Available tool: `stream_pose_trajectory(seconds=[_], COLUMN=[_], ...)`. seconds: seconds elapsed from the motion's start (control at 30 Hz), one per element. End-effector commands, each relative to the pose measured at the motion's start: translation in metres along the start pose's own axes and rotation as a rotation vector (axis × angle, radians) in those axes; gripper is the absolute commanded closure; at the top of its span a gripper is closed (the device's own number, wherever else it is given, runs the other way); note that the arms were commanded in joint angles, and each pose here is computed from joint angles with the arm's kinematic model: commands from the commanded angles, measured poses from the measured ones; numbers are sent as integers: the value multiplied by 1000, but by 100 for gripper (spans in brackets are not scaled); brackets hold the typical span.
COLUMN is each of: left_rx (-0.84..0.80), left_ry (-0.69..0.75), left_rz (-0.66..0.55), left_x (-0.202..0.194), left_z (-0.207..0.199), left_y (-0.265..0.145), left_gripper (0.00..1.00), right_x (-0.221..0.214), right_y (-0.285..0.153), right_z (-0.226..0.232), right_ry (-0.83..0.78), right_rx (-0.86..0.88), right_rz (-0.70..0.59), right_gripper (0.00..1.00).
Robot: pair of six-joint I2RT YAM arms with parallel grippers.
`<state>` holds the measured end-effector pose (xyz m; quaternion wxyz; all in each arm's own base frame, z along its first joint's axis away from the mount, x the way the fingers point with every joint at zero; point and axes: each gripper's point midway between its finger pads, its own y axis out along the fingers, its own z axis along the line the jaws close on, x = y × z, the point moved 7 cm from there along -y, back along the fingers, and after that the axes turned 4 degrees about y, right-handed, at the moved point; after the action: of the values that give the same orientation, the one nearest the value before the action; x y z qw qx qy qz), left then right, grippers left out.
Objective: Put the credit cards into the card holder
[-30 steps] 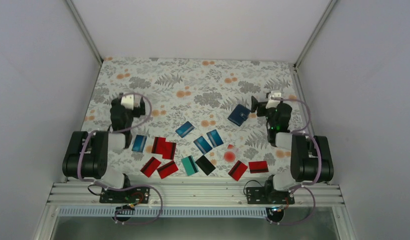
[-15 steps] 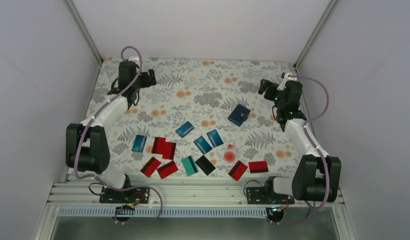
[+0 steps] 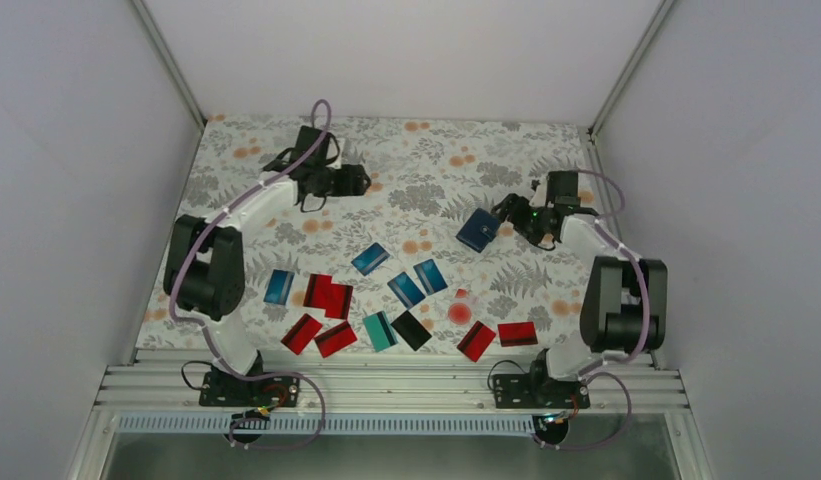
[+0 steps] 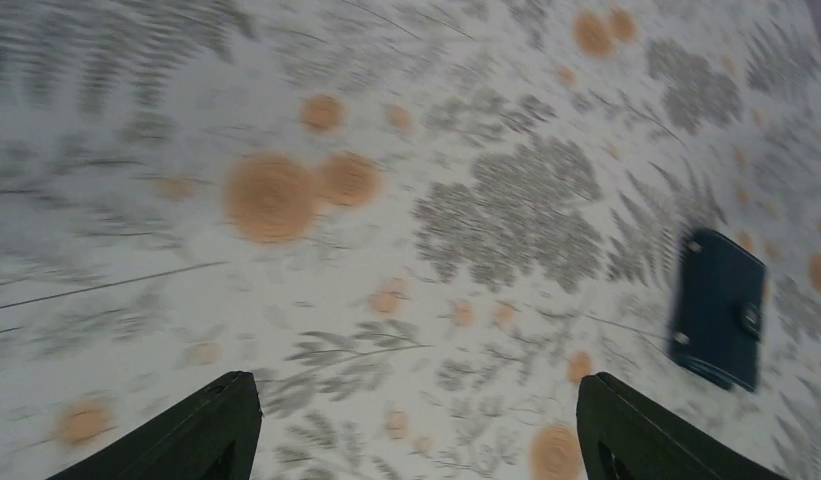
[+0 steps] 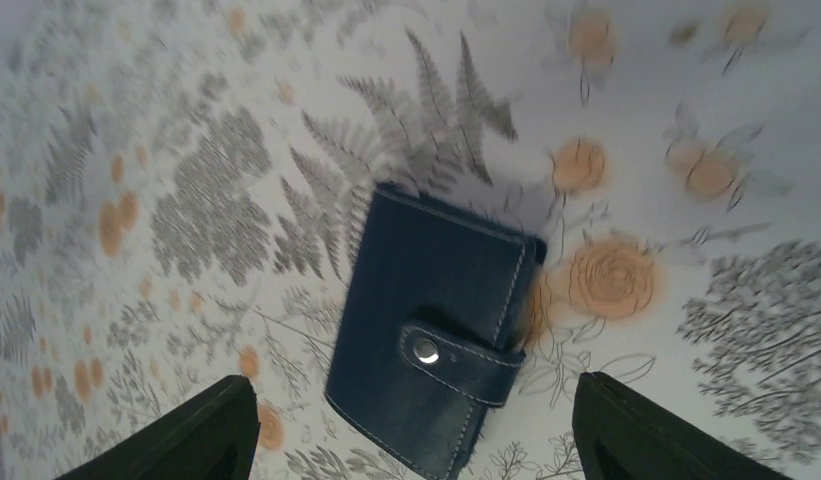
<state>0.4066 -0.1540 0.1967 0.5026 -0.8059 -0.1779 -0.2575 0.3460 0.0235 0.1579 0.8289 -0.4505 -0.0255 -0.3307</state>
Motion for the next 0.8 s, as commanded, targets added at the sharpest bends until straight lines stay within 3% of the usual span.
stream_pose_trajectory(seconds=[0.0,0.33,0.67,0.77], left_rx=[-210,-386,-463,-473], left_ry=[26,117,158,168], left_rz=[129,259,333,341], left_x=[-11,-14,-19,-22], left_z=[-41,-93,-122,-127], left_y=[22,74,108,115], left_gripper=[22,26,30,31], right_x=[-11,-1,12,14], right_y=[20,60,80,84], right_z=[-4,-21,-32,-34], right_ry=[92,144,155,141], right_rx=[42,-18,-48,-43], right_rz=[175,241,246,257], right_gripper=[22,42,50,60])
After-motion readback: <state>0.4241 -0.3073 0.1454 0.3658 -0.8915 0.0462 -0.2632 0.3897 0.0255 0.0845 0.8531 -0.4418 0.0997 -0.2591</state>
